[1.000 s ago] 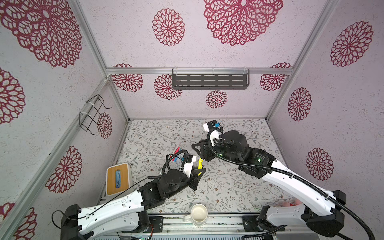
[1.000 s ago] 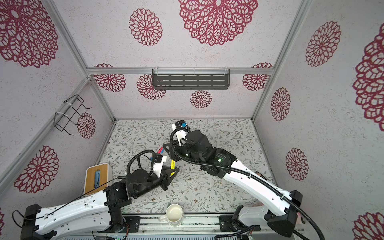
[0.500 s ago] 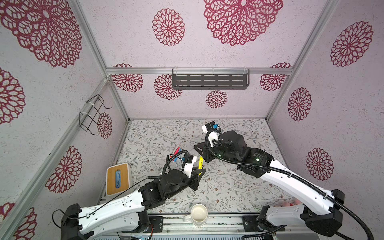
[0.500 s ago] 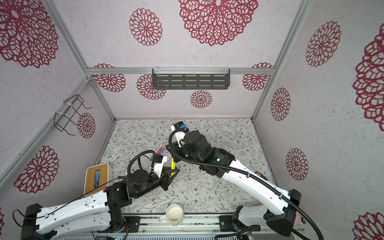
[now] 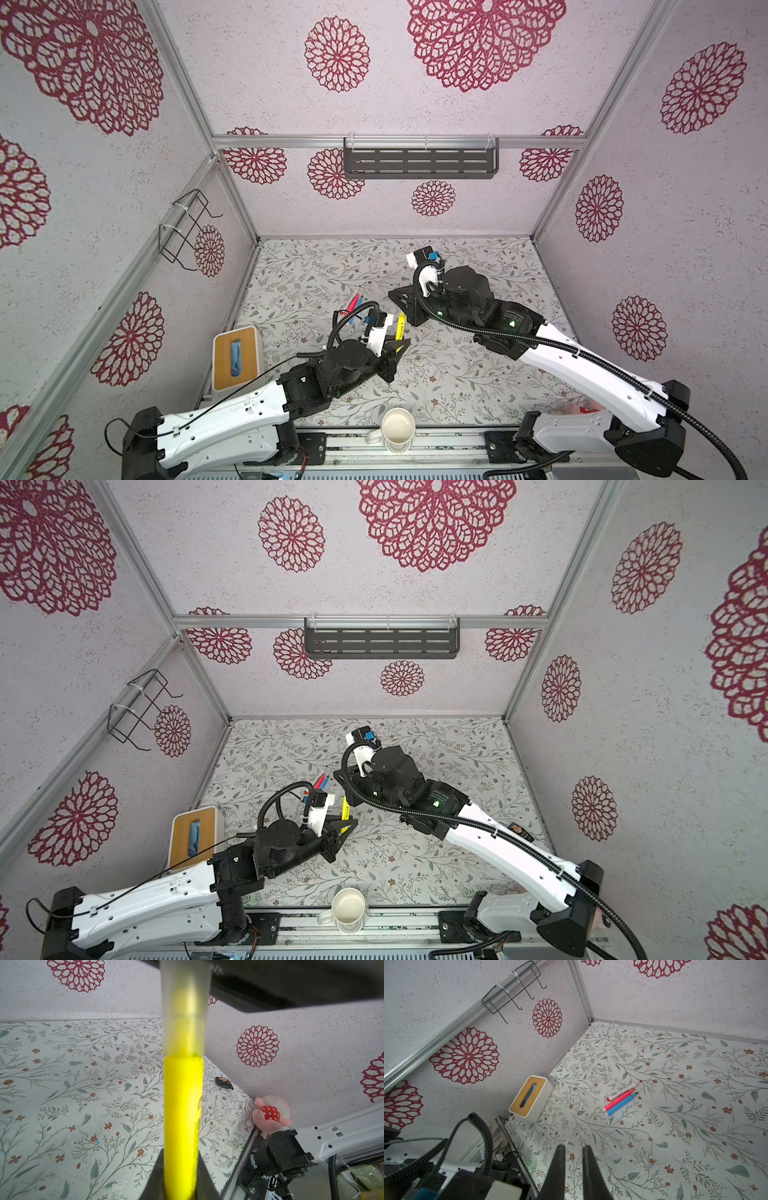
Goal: Insert the pens into the pen caps
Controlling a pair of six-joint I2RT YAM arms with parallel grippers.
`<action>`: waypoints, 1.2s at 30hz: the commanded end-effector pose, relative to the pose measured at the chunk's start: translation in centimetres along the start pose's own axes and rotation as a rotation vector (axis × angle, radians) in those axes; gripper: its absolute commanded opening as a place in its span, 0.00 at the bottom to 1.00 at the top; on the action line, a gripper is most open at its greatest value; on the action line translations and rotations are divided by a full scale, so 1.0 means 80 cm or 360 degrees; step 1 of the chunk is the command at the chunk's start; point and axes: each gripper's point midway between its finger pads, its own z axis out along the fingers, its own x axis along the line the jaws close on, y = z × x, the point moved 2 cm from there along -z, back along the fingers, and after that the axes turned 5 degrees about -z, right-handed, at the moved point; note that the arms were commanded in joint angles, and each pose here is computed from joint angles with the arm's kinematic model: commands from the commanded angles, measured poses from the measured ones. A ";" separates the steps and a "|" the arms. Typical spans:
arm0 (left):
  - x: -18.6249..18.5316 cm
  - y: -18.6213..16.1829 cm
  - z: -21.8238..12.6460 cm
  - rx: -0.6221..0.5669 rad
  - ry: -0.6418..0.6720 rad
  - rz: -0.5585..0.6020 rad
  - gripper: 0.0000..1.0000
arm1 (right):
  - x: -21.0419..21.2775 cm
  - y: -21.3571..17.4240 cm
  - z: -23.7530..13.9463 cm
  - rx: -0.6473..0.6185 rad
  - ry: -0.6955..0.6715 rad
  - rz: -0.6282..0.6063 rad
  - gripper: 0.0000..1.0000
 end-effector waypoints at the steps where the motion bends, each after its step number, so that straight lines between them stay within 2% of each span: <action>1: -0.027 0.062 -0.018 -0.0250 -0.0140 -0.0052 0.00 | 0.010 -0.034 0.001 0.0102 0.0080 -0.0004 0.00; 7: -0.037 0.088 -0.028 -0.0302 -0.0266 -0.0110 0.00 | 0.012 -0.063 0.005 0.0149 0.0074 -0.0032 0.00; 15: -0.036 0.123 -0.047 -0.0394 -0.0334 -0.0116 0.00 | 0.017 -0.097 0.014 0.0194 0.0076 -0.0021 0.00; 25: -0.011 0.134 -0.060 -0.0439 -0.0281 -0.0113 0.00 | 0.016 -0.160 0.032 0.0331 0.0053 0.0055 0.00; 36: 0.000 0.146 -0.063 -0.0466 -0.0256 -0.0120 0.00 | 0.018 -0.209 0.040 0.0520 0.0017 0.0016 0.00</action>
